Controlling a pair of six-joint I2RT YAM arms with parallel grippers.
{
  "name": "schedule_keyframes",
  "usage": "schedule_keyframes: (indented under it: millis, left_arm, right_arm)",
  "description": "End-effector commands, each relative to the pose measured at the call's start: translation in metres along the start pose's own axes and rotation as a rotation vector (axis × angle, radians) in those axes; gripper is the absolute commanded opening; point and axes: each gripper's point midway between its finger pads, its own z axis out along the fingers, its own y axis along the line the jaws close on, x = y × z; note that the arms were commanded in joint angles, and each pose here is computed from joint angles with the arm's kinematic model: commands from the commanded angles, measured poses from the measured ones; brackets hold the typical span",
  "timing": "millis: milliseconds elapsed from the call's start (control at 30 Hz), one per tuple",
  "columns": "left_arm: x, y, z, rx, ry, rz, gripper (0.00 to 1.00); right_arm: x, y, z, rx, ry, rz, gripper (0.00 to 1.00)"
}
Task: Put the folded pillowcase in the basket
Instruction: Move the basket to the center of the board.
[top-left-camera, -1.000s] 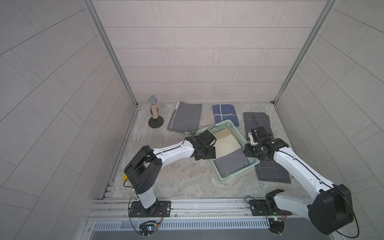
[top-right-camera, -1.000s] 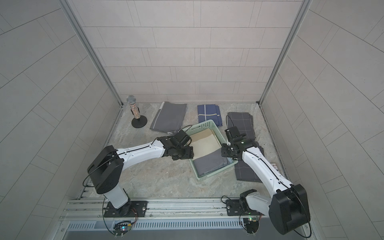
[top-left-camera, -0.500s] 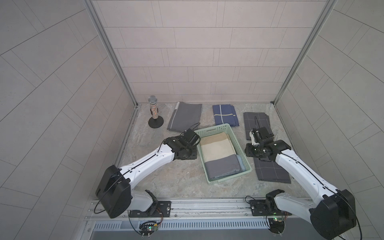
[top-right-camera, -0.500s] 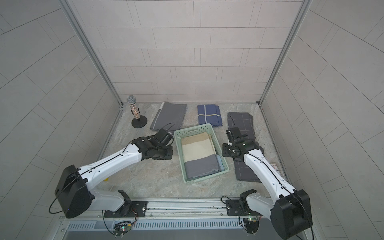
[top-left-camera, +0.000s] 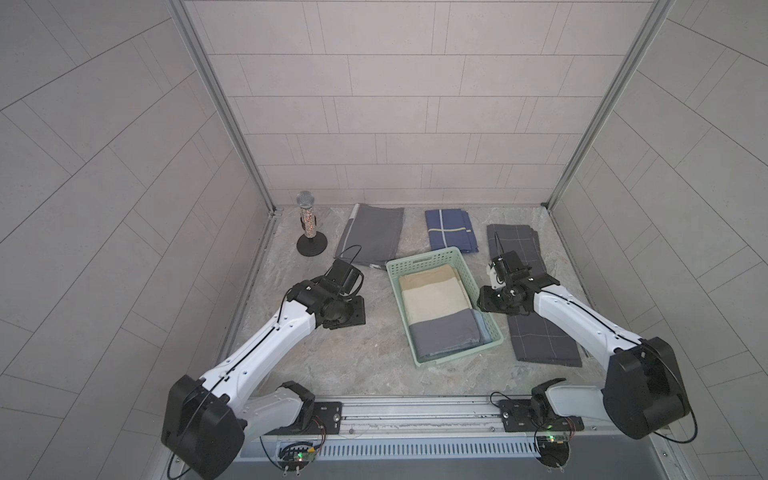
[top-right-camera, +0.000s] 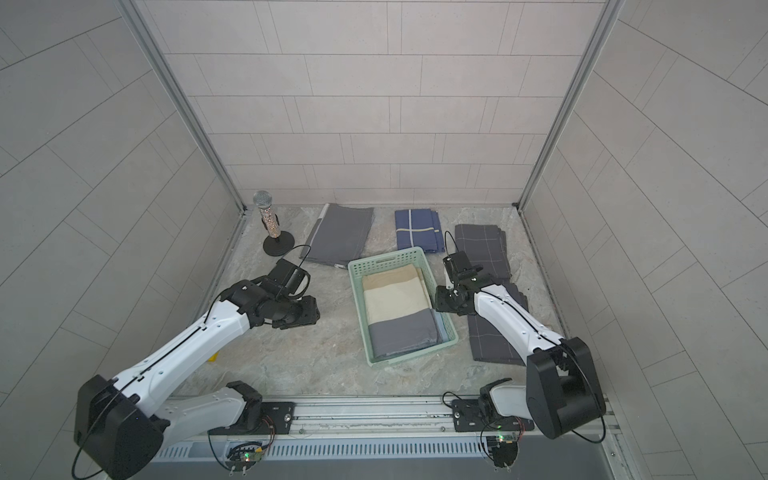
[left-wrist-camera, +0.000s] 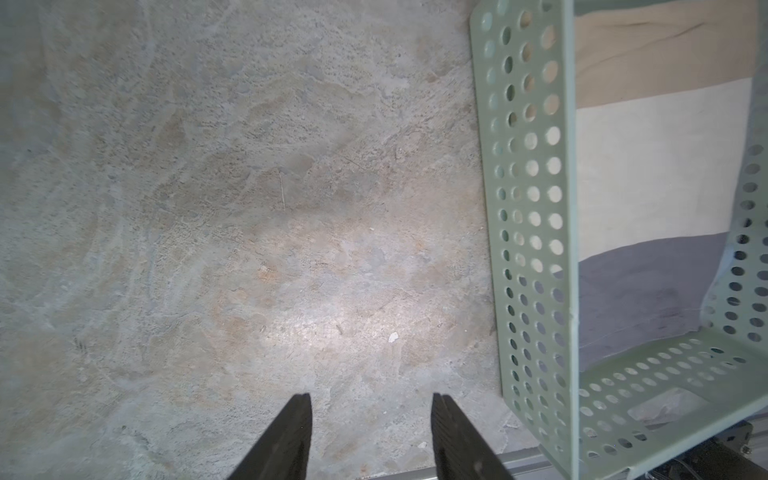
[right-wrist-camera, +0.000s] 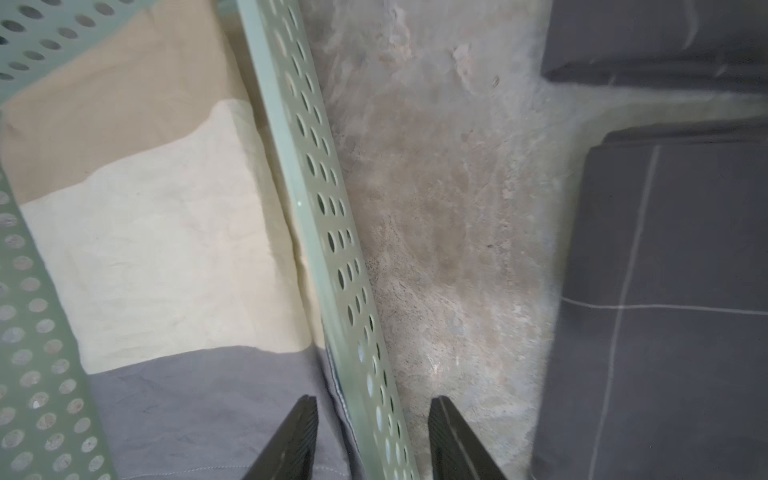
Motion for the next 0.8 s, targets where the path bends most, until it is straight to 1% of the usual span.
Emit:
schedule_keyframes:
  millis: [0, 100, 167, 233, 333, 400, 600, 700, 767]
  left_arm:
    - [0.003, 0.001, 0.001, 0.022, -0.003, -0.023, 0.54]
    - [0.002, 0.000, -0.001, 0.037, -0.019, -0.029, 0.54]
    - [0.000, 0.000, -0.003, 0.042, -0.028, -0.026, 0.54]
    - [-0.002, -0.001, -0.007, 0.046, -0.039, -0.024, 0.54]
    - [-0.005, -0.002, -0.013, 0.053, -0.056, -0.023, 0.54]
    - [-0.005, -0.002, -0.015, 0.059, -0.064, -0.023, 0.54]
    - [-0.001, -0.001, -0.019, 0.071, -0.071, -0.029, 0.54]
    - [-0.002, -0.003, -0.023, 0.083, -0.087, -0.038, 0.54]
    - [-0.003, -0.004, -0.026, 0.088, -0.097, -0.041, 0.54]
  right_arm:
    - [-0.006, 0.009, 0.008, -0.037, 0.004, -0.021, 0.36]
    - [-0.003, 0.026, 0.006, -0.019, -0.015, -0.086, 0.15]
    - [0.004, 0.039, 0.002, 0.004, -0.015, -0.140, 0.06]
    - [0.013, 0.050, 0.000, 0.010, -0.012, -0.155, 0.01]
    - [0.027, 0.061, -0.004, 0.041, -0.025, -0.186, 0.00]
    - [0.039, 0.065, -0.006, 0.056, -0.013, -0.207, 0.00]
    - [0.065, 0.075, -0.014, 0.000, -0.017, -0.147, 0.00]
    - [0.068, 0.093, -0.013, -0.012, -0.049, -0.128, 0.00]
    - [0.071, 0.114, -0.007, -0.052, -0.057, -0.122, 0.00]
